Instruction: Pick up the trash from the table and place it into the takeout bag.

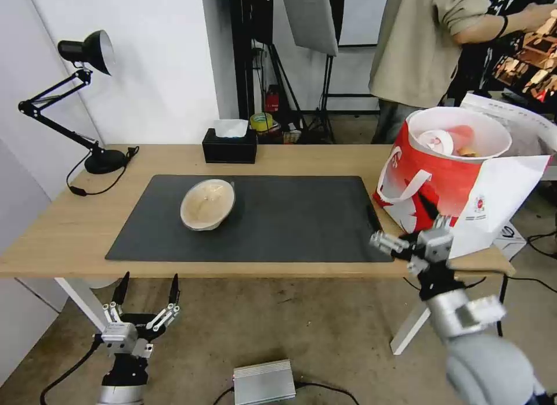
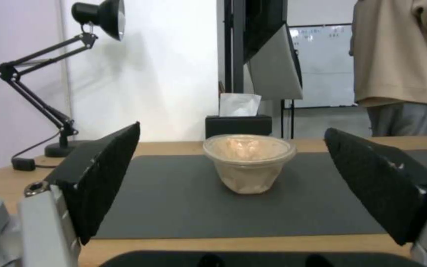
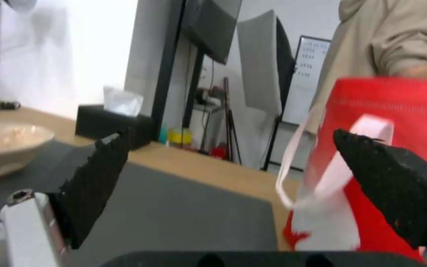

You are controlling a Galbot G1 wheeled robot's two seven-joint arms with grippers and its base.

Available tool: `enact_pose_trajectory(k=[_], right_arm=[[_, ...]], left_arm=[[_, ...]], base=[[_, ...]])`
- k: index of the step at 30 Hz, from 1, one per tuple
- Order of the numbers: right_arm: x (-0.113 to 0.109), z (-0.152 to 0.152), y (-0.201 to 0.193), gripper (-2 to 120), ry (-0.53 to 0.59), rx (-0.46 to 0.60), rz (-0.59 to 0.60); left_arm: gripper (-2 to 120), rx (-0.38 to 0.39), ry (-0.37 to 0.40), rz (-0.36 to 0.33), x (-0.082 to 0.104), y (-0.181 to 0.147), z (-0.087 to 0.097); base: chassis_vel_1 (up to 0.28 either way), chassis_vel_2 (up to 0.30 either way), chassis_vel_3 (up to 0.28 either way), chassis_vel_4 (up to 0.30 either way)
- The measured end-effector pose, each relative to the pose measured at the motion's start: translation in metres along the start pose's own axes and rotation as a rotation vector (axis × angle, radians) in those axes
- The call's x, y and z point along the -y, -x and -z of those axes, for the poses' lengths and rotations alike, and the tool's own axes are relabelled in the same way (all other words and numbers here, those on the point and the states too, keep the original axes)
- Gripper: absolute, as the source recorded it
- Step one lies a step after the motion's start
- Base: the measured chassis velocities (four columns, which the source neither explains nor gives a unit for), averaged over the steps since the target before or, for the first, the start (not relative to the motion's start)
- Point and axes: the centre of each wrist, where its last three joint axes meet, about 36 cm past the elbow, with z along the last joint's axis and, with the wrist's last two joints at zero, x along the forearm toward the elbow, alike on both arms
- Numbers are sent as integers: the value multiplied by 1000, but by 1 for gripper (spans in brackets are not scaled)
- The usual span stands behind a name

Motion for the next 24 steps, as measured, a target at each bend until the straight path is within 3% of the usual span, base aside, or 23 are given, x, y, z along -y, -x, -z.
enact_pose_trajectory(k=[10,24], right_arm=[[-26,-16,-25,100,-43,-64,-11],[-35,-25,-32,100,-47,-81,-19]], left_arm=[[100,23,6,-10,-1,9,8],[100,59,21,-31,-2,22,22]], base=[[0,0,0,0],[0,0,0,0]])
